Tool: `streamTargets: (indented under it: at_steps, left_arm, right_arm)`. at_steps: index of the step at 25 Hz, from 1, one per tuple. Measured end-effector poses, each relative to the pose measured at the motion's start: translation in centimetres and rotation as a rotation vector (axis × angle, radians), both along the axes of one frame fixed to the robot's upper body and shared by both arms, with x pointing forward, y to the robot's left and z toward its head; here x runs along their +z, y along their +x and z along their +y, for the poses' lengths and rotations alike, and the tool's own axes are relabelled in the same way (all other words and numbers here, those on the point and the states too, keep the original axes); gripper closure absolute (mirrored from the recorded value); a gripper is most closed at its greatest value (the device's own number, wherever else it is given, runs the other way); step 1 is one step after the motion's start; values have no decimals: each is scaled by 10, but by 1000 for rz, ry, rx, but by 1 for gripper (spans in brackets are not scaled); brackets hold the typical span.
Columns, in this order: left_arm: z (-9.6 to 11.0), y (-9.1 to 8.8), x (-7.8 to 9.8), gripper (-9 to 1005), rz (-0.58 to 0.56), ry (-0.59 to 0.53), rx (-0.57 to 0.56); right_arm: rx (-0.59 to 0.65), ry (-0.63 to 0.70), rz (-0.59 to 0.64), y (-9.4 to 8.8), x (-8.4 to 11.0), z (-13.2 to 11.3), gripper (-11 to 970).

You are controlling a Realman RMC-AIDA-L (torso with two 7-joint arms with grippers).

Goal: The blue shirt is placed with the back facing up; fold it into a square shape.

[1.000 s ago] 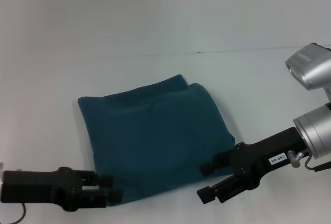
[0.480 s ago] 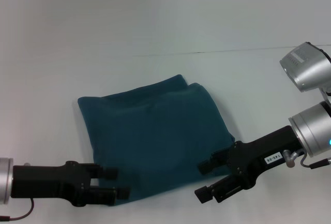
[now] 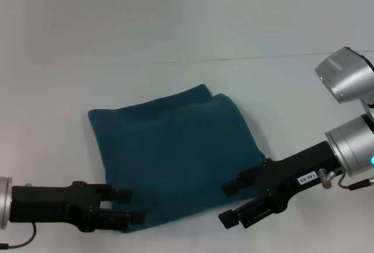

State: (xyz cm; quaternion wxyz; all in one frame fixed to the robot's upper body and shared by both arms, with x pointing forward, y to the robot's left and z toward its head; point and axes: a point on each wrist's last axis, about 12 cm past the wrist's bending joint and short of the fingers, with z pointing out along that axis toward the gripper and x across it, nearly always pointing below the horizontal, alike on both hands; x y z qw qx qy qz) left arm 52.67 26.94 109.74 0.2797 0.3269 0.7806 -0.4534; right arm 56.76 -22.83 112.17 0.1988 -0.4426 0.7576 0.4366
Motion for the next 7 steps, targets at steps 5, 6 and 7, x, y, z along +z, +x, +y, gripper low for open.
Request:
streamTargets:
  at_steps: [5, 6, 7]
  left_arm:
    - [0, 0, 0, 239, -1, 0, 1]
    - [0, 0, 0, 239, -2, 0, 1]
    - [0, 1, 1, 239, -3, 0, 0]
  right_arm:
    - [0, 1, 0, 0, 0, 0, 45]
    - [0, 1, -1, 0, 0, 0, 45]
    - [0, 1, -1, 0, 0, 0, 45]
